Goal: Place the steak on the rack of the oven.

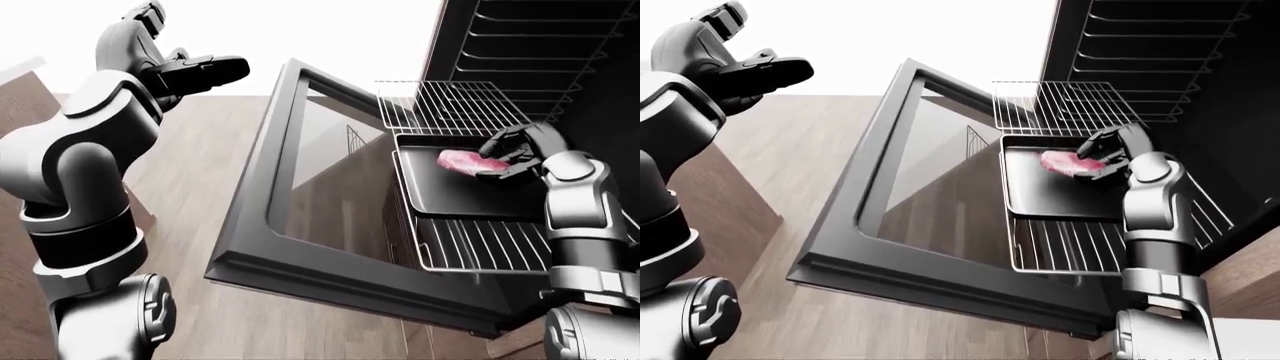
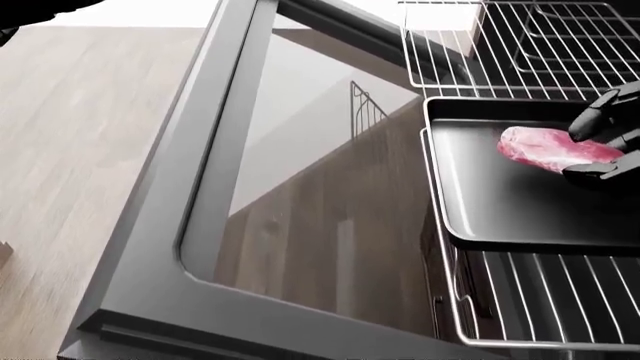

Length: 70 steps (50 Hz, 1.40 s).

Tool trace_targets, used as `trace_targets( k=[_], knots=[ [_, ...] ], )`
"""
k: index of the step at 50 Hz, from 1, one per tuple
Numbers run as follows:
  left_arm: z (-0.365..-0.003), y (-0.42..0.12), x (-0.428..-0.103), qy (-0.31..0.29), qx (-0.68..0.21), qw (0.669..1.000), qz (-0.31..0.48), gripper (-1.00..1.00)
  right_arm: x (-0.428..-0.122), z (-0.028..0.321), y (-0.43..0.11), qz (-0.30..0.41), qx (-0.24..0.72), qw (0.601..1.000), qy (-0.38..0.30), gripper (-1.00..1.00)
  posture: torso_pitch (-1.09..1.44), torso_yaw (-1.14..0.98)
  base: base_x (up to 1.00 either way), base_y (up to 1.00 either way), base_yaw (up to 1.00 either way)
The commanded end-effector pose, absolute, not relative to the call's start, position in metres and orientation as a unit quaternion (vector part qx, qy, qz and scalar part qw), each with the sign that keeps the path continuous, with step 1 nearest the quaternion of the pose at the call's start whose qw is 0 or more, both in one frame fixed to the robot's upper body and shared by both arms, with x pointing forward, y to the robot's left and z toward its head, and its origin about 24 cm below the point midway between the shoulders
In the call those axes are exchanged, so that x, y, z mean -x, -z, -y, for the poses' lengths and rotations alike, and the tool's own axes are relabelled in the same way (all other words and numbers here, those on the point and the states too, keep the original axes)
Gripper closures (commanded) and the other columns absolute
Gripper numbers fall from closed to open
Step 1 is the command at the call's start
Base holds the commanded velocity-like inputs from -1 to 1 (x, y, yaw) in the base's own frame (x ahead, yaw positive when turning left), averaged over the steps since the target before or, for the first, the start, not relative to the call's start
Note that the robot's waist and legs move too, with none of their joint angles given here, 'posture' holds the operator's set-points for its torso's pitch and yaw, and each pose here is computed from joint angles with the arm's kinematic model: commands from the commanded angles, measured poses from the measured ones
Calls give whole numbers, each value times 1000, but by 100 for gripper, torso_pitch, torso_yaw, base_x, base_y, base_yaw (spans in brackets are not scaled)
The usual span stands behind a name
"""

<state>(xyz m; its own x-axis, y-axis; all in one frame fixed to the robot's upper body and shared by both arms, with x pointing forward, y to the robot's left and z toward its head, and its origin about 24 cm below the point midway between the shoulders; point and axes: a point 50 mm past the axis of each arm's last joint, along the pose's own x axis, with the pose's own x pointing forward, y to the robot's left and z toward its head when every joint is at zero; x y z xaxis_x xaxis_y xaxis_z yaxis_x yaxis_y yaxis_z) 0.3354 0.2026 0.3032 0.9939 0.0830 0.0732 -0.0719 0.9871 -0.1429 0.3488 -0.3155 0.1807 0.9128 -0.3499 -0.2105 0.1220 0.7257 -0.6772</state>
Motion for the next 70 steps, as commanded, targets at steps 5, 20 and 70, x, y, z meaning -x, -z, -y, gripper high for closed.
trace_targets(
  k=[5,20,70],
  knots=[
    [-202,-322,-328,-36,72,993,86,-100,-347,316,-212,-108,360,915,149,23,0,0,0,0,0],
    [-202,-322,-328,-36,71,993,85,-100,-346,315,-205,-110,358,916,148,-100,0,0,0,0,0],
    [-206,-346,-353,-46,35,988,145,-100,-360,205,-372,135,144,980,37,-100,0,0,0,0,0]
  ],
)
